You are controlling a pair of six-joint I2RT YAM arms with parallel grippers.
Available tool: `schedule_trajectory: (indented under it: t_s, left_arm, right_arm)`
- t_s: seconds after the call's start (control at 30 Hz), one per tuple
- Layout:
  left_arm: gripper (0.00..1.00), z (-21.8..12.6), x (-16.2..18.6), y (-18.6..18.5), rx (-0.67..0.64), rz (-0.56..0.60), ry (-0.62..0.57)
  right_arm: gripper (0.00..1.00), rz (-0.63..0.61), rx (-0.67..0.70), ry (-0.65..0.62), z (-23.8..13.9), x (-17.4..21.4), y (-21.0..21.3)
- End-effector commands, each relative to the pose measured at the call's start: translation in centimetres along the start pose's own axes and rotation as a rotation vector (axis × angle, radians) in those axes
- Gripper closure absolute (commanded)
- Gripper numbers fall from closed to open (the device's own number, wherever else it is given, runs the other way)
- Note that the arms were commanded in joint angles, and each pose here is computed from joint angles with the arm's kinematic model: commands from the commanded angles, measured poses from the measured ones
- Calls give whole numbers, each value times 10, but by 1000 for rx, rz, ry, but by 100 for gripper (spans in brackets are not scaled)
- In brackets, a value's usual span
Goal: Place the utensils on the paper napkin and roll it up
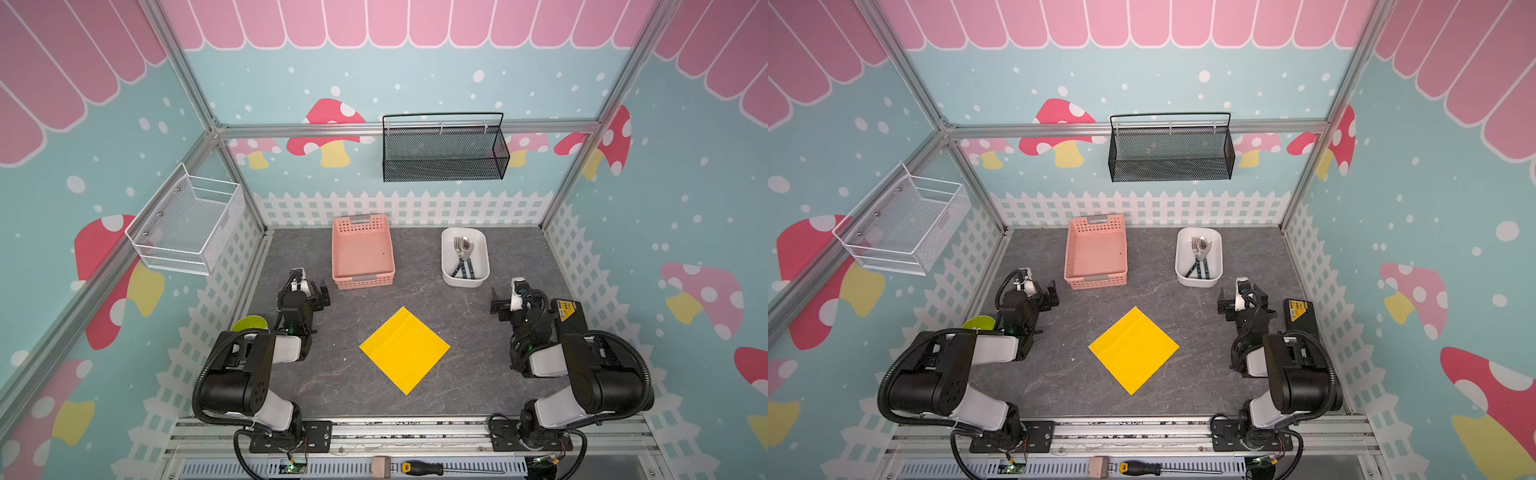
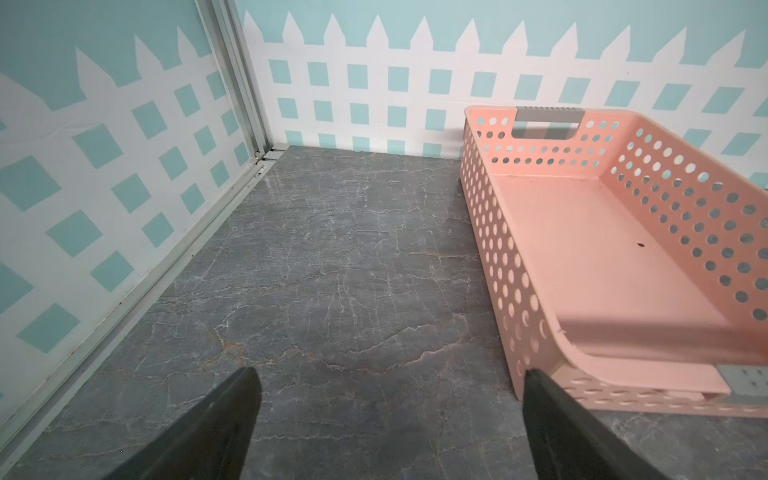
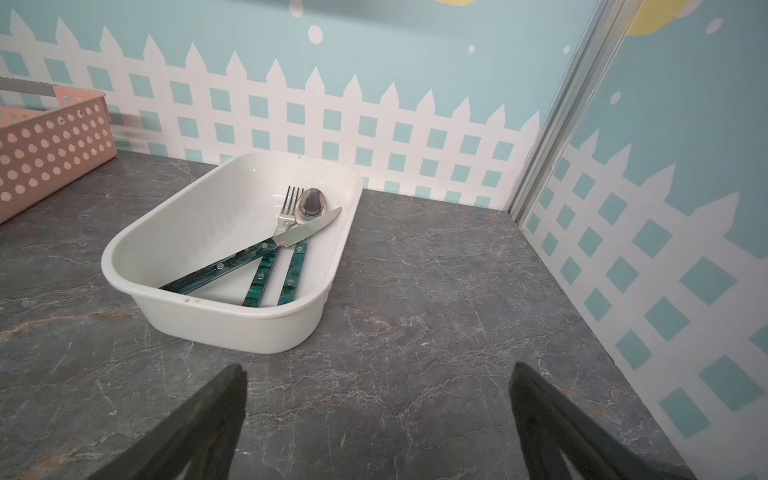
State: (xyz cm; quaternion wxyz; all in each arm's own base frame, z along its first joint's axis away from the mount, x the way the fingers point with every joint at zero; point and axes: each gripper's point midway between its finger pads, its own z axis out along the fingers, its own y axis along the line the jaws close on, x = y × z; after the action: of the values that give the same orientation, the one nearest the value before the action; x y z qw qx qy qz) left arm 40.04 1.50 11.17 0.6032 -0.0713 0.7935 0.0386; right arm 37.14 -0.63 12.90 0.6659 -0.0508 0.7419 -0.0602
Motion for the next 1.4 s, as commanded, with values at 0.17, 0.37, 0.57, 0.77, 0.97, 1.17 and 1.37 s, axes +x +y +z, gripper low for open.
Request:
schedule_trajectory:
  t_s: [0.17,0.37,0.57,0.77,0.97,1.17,1.37]
  left_arm:
    - [0,2,-4,-1,6,0,-9]
    - [0,2,-5,0,5,0,-10]
    - [0,2,-5,-1,6,0,-9]
    - [0,2,-4,-1,6,0,-9]
    - [0,2,-4,-1,8,1,-9]
    - [0,1,-5,0,2,-1,-16]
    - [0,-6,-23,0,-32,14,-10]
  right_arm:
    - [1,-21,-1,-22,1,-5,0]
    - [0,-21,0,-24,0,-5,0]
    - [1,-21,0,-21,0,-5,0]
    - [1,-21,0,-23,0,-5,0]
    - [0,-21,0,-22,1,-5,0]
    - [0,-22,3,-25,0,-5,-1]
    - [1,-24,4,-25,0,-19,-2]
